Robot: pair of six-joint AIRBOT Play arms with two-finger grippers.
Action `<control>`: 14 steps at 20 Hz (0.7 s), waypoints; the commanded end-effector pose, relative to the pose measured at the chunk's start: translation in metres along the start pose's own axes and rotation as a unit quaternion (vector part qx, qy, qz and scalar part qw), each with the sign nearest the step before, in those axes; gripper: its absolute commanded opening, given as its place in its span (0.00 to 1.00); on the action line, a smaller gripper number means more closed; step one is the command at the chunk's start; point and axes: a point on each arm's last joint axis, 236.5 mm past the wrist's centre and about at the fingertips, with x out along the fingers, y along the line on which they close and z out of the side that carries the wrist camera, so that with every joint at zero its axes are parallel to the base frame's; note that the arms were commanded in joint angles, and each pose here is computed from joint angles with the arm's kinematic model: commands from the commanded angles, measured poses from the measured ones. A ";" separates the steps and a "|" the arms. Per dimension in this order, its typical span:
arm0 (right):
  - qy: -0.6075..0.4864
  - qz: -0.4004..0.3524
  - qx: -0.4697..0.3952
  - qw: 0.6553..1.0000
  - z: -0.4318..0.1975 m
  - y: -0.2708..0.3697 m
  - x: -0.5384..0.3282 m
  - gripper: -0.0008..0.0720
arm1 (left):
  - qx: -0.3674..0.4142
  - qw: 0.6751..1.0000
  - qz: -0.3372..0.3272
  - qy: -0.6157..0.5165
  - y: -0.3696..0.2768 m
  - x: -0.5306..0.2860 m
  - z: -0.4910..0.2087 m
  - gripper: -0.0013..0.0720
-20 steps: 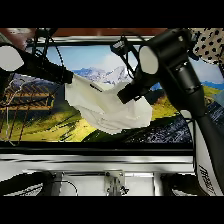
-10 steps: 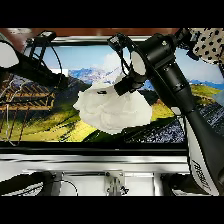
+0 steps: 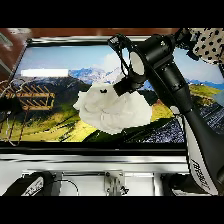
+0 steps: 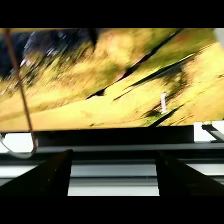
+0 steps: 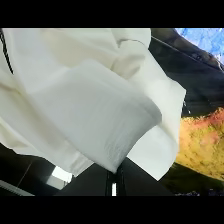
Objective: Fold the shirts.
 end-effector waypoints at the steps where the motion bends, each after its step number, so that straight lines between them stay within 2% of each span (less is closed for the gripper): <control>1: 0.009 0.012 -0.023 1.000 -0.002 0.007 0.006 0.13 | -0.092 0.995 0.039 -0.004 0.048 0.024 -0.058 0.85; 5: 0.060 0.019 -0.039 0.997 -0.019 0.013 0.021 0.13 | -0.136 0.990 0.025 0.007 0.059 0.054 -0.071 0.85; 9: 0.064 0.050 -0.050 0.995 -0.018 0.029 0.028 0.13 | -0.207 0.976 -0.041 0.058 0.066 0.069 -0.068 0.85; 13: 0.061 0.051 -0.050 0.996 -0.016 0.030 0.029 0.13 | -0.253 0.963 -0.043 0.083 0.099 0.066 -0.078 0.85; 14: 0.059 0.051 -0.050 0.996 -0.016 0.030 0.029 0.13 | -0.233 0.968 -0.038 0.083 0.105 0.067 -0.082 0.85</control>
